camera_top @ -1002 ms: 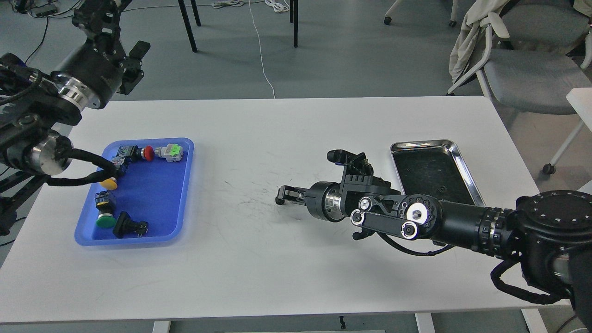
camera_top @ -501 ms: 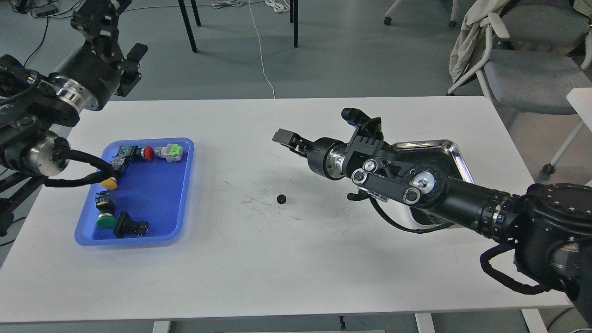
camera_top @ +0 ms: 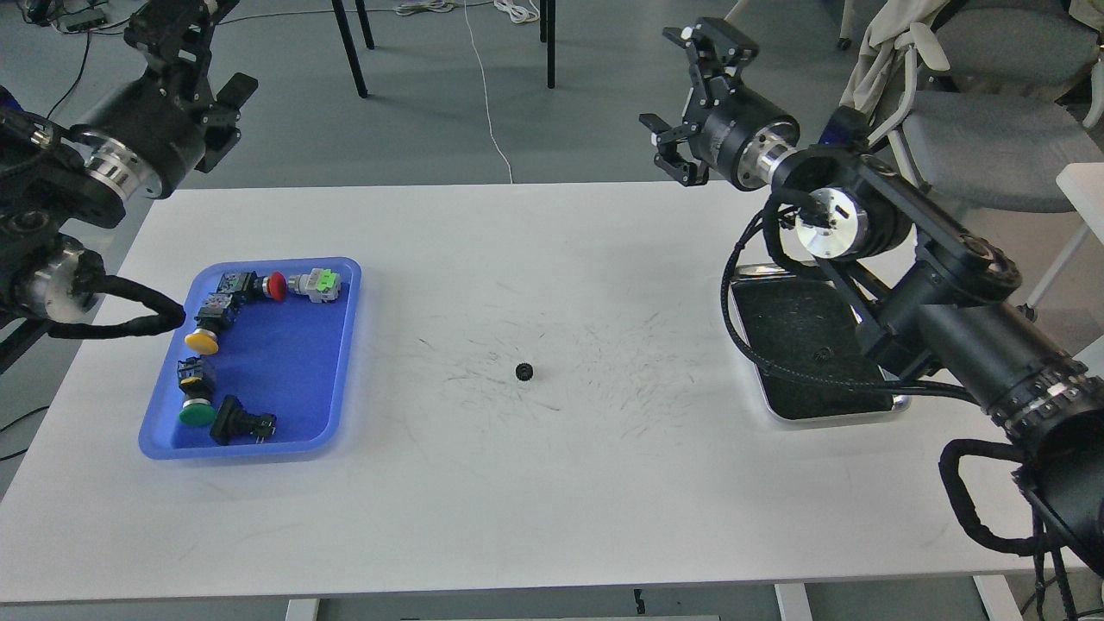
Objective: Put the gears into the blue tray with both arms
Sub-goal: 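Release the black part on the table and retract the right arm, then reach the left gripper over to the black part on the table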
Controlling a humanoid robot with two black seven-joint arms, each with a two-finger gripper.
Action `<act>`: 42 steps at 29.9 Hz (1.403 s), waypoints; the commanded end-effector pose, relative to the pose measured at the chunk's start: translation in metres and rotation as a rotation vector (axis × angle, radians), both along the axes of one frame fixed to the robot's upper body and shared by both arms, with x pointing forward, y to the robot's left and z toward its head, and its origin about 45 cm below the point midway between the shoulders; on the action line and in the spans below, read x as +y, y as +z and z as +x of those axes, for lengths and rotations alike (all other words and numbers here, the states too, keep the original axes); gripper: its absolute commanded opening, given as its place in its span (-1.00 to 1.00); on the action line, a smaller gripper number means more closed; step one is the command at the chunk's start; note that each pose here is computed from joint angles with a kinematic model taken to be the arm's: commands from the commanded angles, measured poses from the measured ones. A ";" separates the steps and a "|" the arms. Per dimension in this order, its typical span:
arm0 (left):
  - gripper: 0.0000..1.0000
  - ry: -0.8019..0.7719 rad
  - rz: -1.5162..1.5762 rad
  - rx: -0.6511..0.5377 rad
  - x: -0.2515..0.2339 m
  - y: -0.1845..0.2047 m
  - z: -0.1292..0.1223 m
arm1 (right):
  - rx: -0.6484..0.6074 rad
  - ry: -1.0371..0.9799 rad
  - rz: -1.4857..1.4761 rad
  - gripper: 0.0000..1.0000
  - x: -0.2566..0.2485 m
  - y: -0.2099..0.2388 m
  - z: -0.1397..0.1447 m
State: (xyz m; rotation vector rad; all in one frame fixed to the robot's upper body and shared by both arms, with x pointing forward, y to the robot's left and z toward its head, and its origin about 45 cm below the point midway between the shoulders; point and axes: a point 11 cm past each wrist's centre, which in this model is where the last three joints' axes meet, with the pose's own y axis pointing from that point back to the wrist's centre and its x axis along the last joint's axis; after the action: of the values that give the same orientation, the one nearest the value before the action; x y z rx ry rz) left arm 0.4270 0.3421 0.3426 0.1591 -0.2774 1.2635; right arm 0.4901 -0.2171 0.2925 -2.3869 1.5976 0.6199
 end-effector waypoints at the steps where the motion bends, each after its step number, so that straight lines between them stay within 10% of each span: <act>1: 0.96 -0.084 0.197 0.009 0.001 -0.002 -0.005 | 0.021 -0.102 0.186 0.90 -0.062 -0.010 -0.010; 23: 0.96 -0.724 1.195 -0.381 -0.196 -0.119 -0.073 | 0.042 -0.274 0.421 0.96 -0.182 -0.096 -0.068; 42: 0.84 -0.868 1.475 -0.277 -0.220 -0.253 -0.085 | 0.101 -0.389 0.458 0.96 -0.212 -0.131 -0.097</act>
State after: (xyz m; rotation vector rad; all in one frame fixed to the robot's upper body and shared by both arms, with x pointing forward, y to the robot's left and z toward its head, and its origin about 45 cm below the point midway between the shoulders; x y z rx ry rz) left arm 0.3370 0.1136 0.0954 0.9634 -1.3310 -0.0032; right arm 0.3959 -0.4288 0.1649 -1.6919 1.6684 0.9071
